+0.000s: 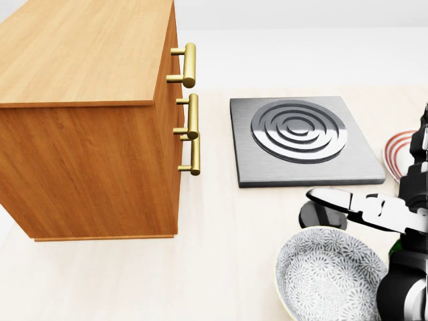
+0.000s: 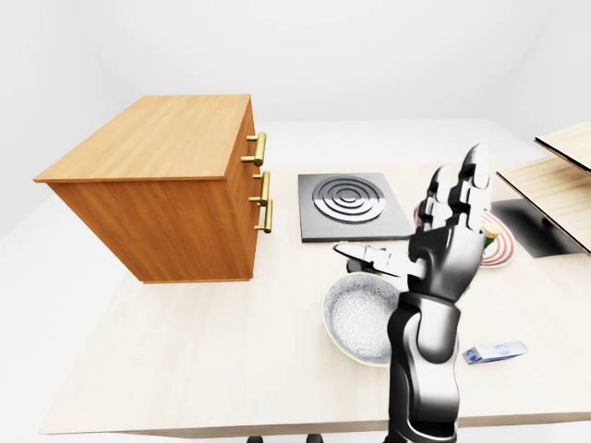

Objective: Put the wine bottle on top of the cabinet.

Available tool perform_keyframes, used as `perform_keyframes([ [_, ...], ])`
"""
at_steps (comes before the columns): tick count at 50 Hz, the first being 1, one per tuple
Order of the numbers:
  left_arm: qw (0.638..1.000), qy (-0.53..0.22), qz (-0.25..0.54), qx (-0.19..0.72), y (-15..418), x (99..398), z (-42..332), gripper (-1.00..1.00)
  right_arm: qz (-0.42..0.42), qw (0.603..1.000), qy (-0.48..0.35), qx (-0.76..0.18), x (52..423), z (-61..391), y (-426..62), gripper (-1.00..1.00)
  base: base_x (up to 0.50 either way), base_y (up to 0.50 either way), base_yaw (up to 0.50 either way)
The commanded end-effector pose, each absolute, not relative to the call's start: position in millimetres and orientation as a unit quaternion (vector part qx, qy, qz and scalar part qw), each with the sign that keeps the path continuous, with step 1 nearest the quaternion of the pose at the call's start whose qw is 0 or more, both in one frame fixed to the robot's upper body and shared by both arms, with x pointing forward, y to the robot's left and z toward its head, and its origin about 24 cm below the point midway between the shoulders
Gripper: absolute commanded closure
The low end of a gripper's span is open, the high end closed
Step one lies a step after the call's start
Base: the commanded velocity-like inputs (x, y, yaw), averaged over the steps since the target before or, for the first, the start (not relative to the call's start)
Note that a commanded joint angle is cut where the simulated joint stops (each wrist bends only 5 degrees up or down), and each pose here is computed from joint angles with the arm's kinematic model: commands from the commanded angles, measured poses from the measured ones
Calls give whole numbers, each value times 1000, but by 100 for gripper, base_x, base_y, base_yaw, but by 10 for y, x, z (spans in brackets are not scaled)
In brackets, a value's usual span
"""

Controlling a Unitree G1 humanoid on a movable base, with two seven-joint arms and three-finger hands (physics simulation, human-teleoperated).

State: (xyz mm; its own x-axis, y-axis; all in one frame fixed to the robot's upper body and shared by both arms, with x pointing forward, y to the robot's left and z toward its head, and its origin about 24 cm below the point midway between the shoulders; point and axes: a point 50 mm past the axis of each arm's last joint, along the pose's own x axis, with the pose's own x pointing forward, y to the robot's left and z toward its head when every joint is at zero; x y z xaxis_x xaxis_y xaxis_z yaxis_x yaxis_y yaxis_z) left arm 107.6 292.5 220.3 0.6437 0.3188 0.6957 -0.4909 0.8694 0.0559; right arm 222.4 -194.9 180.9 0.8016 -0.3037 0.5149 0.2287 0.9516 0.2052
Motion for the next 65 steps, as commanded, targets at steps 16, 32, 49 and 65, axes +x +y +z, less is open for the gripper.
perform_keyframes([
  [16,903,-348,225,117,2934,1095,2165,-100,-240,813,-508,150,1629,2684,-2233,-100,0,0,0],
  [32,896,-362,227,122,2931,1048,2223,-100,-284,805,-500,147,1610,2714,-2609,-100,0,0,0],
  [49,895,-363,229,123,2941,1033,2229,-100,-318,803,-484,140,1586,2655,-2780,-100,0,0,0],
  [65,895,-363,229,123,2941,1032,2229,-100,-356,828,-412,136,1762,2384,-2892,-100,0,0,0],
])
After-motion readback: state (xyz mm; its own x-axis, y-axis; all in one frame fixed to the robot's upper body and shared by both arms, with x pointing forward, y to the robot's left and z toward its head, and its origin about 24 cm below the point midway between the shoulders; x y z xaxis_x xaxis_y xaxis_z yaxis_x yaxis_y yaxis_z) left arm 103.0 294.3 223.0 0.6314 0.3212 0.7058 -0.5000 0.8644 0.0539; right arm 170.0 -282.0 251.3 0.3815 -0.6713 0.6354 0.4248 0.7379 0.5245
